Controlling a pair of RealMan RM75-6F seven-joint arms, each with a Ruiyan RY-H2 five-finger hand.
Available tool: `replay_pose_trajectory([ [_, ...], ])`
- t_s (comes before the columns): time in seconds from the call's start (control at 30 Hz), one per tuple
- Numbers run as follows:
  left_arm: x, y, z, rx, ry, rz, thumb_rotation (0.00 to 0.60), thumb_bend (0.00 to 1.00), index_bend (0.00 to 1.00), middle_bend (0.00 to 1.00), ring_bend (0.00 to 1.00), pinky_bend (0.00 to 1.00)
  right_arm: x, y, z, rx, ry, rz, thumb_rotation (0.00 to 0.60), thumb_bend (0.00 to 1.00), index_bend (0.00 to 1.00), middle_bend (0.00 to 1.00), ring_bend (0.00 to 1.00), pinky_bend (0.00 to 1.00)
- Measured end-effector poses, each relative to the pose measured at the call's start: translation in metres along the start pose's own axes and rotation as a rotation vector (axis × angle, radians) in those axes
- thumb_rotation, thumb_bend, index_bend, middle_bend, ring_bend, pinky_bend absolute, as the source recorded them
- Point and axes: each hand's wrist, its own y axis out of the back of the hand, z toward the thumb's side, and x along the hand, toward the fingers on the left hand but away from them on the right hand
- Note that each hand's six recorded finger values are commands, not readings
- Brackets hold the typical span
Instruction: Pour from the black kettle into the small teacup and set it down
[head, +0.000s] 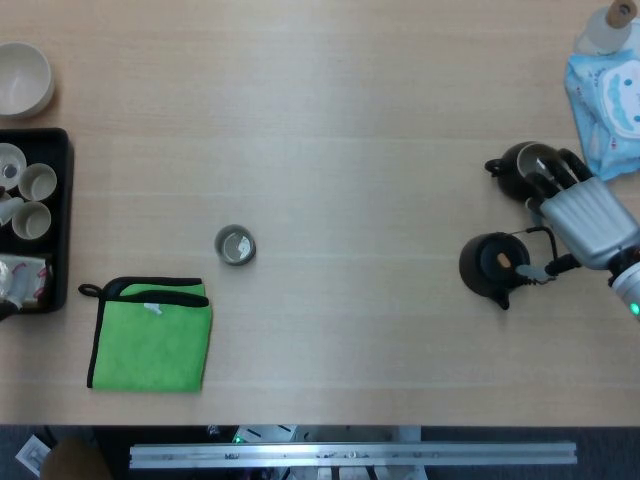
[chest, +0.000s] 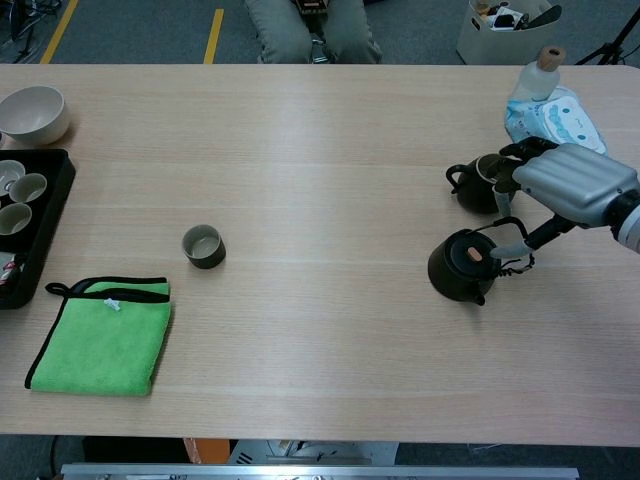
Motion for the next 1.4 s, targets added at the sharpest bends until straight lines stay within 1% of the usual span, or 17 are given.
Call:
replay_pose_trajectory([
  [0.2,0.0,0.0,0.001,-0.001,-0.005,0.0,0.6,0.39,0.17,0.12,0.12,0.14,0.011,-0.004,-0.002,-0.017,-0.008,-0.001,0.267,0.0,0.48,0.19,0.0,0.0],
  [0.47,0.0,-0.002,0.004,-0.002,-0.015,-0.004,0.6,0.39,0.17,0.12,0.12,0.14,0.036,-0.013,-0.005,-0.042,-0.012,0.006,0.265,0.0,0.48,0.19,0.0,0.0],
  [0.8,-0.001,0.0,0.004,-0.002,-0.021,0.002,0.6,0.39,0.17,0.12,0.12,0.14,0.064,-0.019,0.006,-0.057,0.03,0.009,0.267,0.0,0.48,0.19,0.0,0.0],
  [0.9,-0.002,0.001,0.004,-0.001,-0.02,0.004,0.6,0.39,0.17,0.12,0.12,0.14,0.069,-0.016,0.009,-0.055,0.048,-0.011,0.271,0.0,0.45,0.18,0.0,0.0],
  [0.97,-0.003,0.002,0.004,0.0,-0.019,0.006,0.6,0.39,0.17,0.12,0.12,0.14,0.072,-0.009,0.011,-0.05,0.061,-0.043,0.325,0.0,0.39,0.16,0.0,0.0],
  [1.0,-0.003,0.002,0.004,-0.001,-0.018,0.007,0.6,0.39,0.17,0.12,0.12,0.14,0.073,-0.006,0.012,-0.045,0.068,-0.058,0.386,0.0,0.33,0.13,0.0,0.0],
  [1.03,-0.003,0.003,0.004,-0.002,-0.018,0.008,0.6,0.39,0.17,0.12,0.12,0.14,0.074,-0.002,0.013,-0.034,0.078,-0.08,0.466,0.0,0.26,0.1,0.0,0.0],
  [1.1,-0.003,0.003,0.004,-0.003,-0.017,0.009,0.6,0.39,0.17,0.12,0.12,0.14,0.076,0.003,0.014,-0.009,0.09,-0.106,0.551,0.0,0.16,0.06,0.0,0.0],
  [1.13,-0.003,0.003,0.004,-0.004,-0.017,0.009,0.6,0.39,0.17,0.12,0.12,0.14,0.076,0.005,0.014,0.011,0.093,-0.116,0.576,0.0,0.1,0.04,0.0,0.0],
  [1.17,-0.003,0.003,0.004,-0.005,-0.016,0.008,0.6,0.39,0.17,0.12,0.12,0.14,0.076,0.004,0.014,0.019,0.093,-0.114,0.595,0.0,0.05,0.02,0.0,0.0],
  [1.2,-0.004,0.003,0.004,-0.005,-0.015,0.006,0.6,0.39,0.17,0.12,0.12,0.14,0.076,0.003,0.013,0.029,0.091,-0.109,0.6,0.0,0.02,0.01,0.0,0.0],
  [1.23,-0.004,0.003,0.003,-0.005,-0.013,0.006,0.6,0.39,0.17,0.12,0.12,0.14,0.075,0.001,0.013,0.044,0.09,-0.1,0.6,0.0,0.0,0.0,0.0,0.0],
  [1.33,-0.004,0.004,0.002,-0.004,-0.008,0.005,0.6,0.39,0.17,0.12,0.12,0.14,0.074,-0.005,0.012,0.079,0.086,-0.078,0.6,0.0,0.0,0.0,0.0,0.0],
  [1.4,-0.004,0.004,0.002,-0.004,-0.008,0.005,0.6,0.39,0.17,0.12,0.12,0.14,0.073,-0.006,0.011,0.082,0.081,-0.072,0.6,0.0,0.0,0.0,0.0,0.0],
])
